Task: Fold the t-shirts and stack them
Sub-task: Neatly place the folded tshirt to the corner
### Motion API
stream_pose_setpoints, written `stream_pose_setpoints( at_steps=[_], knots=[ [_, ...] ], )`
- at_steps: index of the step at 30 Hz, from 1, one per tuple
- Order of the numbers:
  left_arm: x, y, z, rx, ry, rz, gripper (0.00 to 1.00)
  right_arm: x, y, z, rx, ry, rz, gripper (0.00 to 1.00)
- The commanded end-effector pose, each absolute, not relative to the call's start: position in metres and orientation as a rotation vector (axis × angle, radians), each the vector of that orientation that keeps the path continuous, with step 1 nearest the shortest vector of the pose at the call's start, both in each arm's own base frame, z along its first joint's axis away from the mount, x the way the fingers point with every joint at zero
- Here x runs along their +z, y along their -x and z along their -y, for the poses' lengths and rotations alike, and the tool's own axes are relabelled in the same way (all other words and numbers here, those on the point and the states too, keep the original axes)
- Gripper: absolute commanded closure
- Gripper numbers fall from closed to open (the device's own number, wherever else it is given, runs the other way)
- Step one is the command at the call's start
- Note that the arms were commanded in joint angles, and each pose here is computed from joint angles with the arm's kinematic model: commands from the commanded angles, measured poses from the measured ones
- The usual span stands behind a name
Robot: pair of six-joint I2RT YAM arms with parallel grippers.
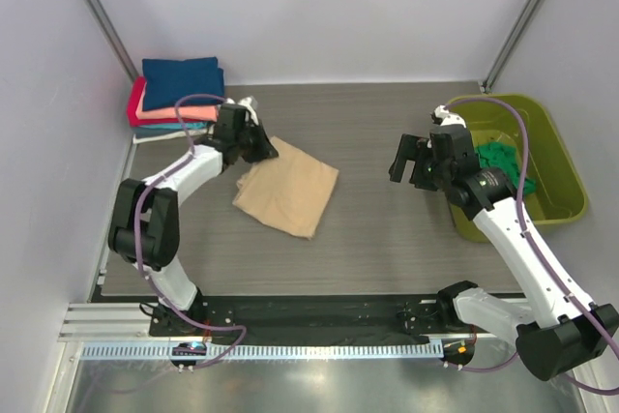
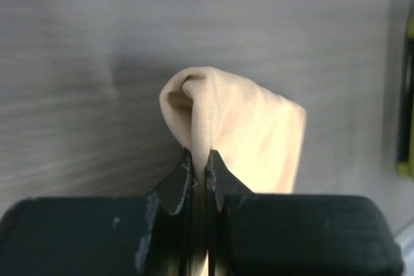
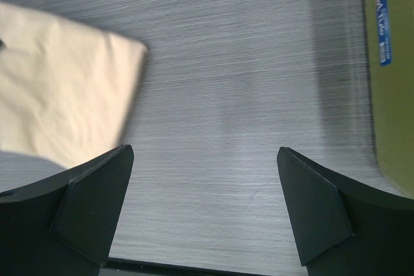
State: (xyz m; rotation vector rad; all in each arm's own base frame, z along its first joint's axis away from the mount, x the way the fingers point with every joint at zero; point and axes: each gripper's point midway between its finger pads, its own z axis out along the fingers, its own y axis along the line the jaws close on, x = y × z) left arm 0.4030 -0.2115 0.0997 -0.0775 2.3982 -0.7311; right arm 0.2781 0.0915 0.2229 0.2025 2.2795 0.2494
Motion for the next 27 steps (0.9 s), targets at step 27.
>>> stream_pose_setpoints(
  at_steps=[27],
  knots=[
    [0.367,-0.539,0.028,-0.370,-0.039,-1.911,1.00,0.229,-0.288,-0.133,0.489,-0.111,-2.305,0.00]
  ],
)
